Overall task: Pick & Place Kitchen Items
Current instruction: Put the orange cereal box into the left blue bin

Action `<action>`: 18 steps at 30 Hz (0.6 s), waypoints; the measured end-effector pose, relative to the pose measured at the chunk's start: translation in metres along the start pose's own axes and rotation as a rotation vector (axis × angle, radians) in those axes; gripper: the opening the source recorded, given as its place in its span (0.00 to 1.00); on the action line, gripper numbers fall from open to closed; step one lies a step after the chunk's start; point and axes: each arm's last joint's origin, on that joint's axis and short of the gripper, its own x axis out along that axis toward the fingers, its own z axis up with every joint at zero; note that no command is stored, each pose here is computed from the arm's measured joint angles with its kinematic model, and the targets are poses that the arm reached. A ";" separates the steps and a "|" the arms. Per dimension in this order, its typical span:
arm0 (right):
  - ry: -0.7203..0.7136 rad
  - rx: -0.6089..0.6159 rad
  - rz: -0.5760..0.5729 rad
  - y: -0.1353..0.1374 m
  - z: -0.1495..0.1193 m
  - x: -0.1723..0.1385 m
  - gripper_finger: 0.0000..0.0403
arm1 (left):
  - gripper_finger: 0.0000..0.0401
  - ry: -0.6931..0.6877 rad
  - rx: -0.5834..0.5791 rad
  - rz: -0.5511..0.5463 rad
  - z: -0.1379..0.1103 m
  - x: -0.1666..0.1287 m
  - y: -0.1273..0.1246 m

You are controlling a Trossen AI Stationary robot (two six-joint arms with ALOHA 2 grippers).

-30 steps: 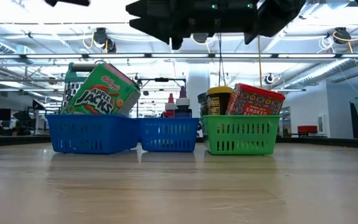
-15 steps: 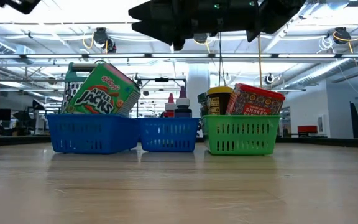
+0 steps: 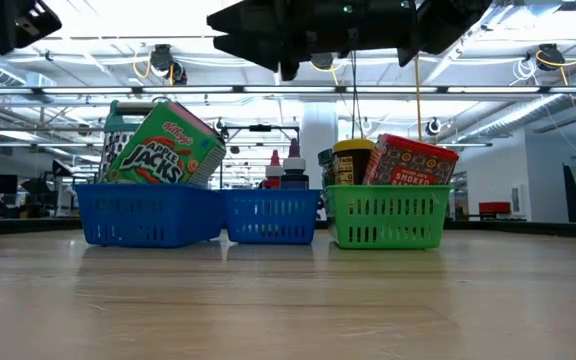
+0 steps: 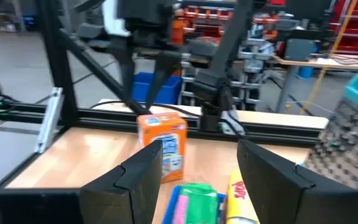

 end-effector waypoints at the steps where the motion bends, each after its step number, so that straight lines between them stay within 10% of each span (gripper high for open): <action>1: 0.001 0.000 -0.015 0.000 0.000 0.000 0.49 | 0.35 0.007 0.002 0.004 0.000 0.002 -0.001; 9: 0.002 0.000 -0.022 -0.001 0.000 0.000 0.49 | 0.63 0.068 0.222 -0.017 -0.001 0.012 -0.007; 18: 0.002 0.000 -0.024 -0.001 0.000 0.000 0.49 | 0.69 0.191 0.439 0.012 -0.011 0.010 0.000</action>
